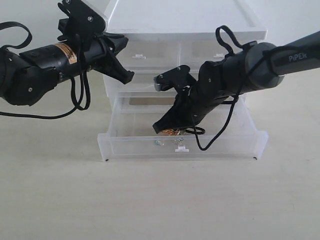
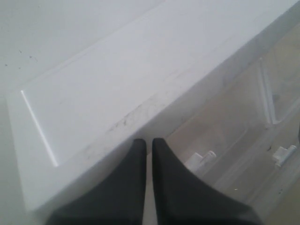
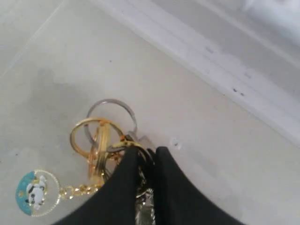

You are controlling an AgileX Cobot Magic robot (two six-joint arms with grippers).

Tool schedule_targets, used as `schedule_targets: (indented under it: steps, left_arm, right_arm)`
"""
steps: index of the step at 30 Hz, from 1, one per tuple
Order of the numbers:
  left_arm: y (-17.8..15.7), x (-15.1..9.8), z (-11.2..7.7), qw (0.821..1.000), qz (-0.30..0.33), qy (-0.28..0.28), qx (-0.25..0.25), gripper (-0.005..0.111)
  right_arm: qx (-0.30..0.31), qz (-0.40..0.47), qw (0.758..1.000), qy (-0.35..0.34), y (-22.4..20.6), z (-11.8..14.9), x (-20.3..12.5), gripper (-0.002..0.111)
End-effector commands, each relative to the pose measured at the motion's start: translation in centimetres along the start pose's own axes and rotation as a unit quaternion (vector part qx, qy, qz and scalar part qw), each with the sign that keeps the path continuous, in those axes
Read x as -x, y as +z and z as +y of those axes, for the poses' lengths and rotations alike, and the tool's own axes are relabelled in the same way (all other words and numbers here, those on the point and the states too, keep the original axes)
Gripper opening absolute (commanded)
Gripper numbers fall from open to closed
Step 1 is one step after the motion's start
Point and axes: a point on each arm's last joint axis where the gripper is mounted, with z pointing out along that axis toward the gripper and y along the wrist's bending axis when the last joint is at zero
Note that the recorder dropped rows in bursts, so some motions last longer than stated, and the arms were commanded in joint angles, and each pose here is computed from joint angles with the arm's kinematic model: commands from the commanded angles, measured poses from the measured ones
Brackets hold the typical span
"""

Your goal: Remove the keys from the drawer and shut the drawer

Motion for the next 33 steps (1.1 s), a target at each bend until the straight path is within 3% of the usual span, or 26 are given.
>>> schedule_targets:
  steps: [1,19,21,23,24,25,33]
  left_arm:
    - [0.1,0.1,0.1,1.0,-0.008,-0.001,0.004,0.004]
    - [0.1,0.1,0.1,1.0,-0.008,-0.001,0.004,0.004]
    - [0.1,0.1,0.1,1.0,-0.008,-0.001,0.004,0.004]
    - [0.1,0.1,0.1,1.0,-0.007,-0.001,0.003,0.004]
    - [0.1,0.1,0.1,1.0,-0.007,-0.001,0.003,0.004]
    - [0.1,0.1,0.1,1.0,-0.007,-0.001,0.003,0.004]
    - [0.1,0.1,0.1,1.0,-0.008,-0.001,0.004,0.004]
  right_arm:
    - [0.007,0.029,1.0,-0.006,0.2,0.1,-0.8,0.0]
    - [0.0,-0.04,0.999,-0.009,-5.3,0.2,2.1,0.0]
    - [0.002,-0.027,1.0,-0.01,-4.3,0.2,1.7,0.012]
    - [0.003,-0.015,1.0,-0.007,-3.1,0.2,1.1,0.041]
    - [0.001,-0.02,1.0,0.0,-2.3,0.1,1.0,0.064]
    - [0.004,-0.027,0.999,0.019,-1.9,0.2,1.0,0.075]
    - [0.008,0.0,1.0,0.006,0.4,0.7,-0.3,0.074]
